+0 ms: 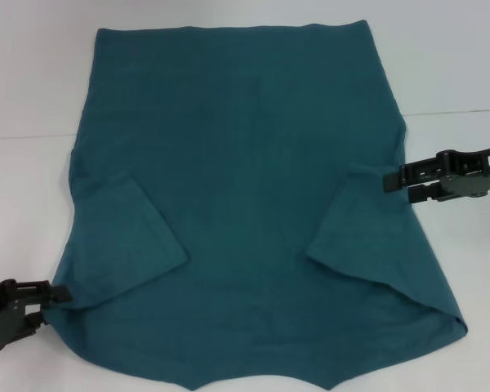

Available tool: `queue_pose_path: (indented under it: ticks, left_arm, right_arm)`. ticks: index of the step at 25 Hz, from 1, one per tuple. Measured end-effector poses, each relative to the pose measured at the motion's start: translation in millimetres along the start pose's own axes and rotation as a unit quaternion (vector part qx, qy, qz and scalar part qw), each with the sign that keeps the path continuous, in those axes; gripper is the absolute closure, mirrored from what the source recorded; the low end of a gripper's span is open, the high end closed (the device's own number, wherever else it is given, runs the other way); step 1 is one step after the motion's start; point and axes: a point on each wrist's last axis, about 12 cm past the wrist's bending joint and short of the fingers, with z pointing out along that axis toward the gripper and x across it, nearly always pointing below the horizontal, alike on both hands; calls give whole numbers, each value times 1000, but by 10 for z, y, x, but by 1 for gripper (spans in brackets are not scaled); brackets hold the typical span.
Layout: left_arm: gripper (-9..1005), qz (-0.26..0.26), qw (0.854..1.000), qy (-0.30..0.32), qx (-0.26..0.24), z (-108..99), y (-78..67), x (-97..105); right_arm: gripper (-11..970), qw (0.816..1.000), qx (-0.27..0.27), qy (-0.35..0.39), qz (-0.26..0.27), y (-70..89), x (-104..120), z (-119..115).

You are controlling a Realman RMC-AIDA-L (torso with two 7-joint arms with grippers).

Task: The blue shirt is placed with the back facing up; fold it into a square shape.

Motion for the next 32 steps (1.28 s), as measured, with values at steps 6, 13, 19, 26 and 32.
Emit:
queue_pose_path:
  ticks: [6,13,19,26,32]
  left_arm:
    - [551,0,1000,-3,-8,-15,26,-5]
    - [835,15,1000,11,6,-11,-24,7]
    - [970,49,997,21,52,-6,-160,1]
    - [970,50,997,16,60,-10,-194,-32]
    - [969,43,997,13,56,29,-163,-13]
  right_arm:
    - [226,1000,0,-2,1,-8,-1,-12]
    - [226,1000,-1,3,-7,-7,11,-17]
    - [226,1000,-3,10,-10,-44,54,-78]
    - [226,999,-21,46,-6,-113,213,-269]
    - [227,996,-19,76,35,-257,441,-540]
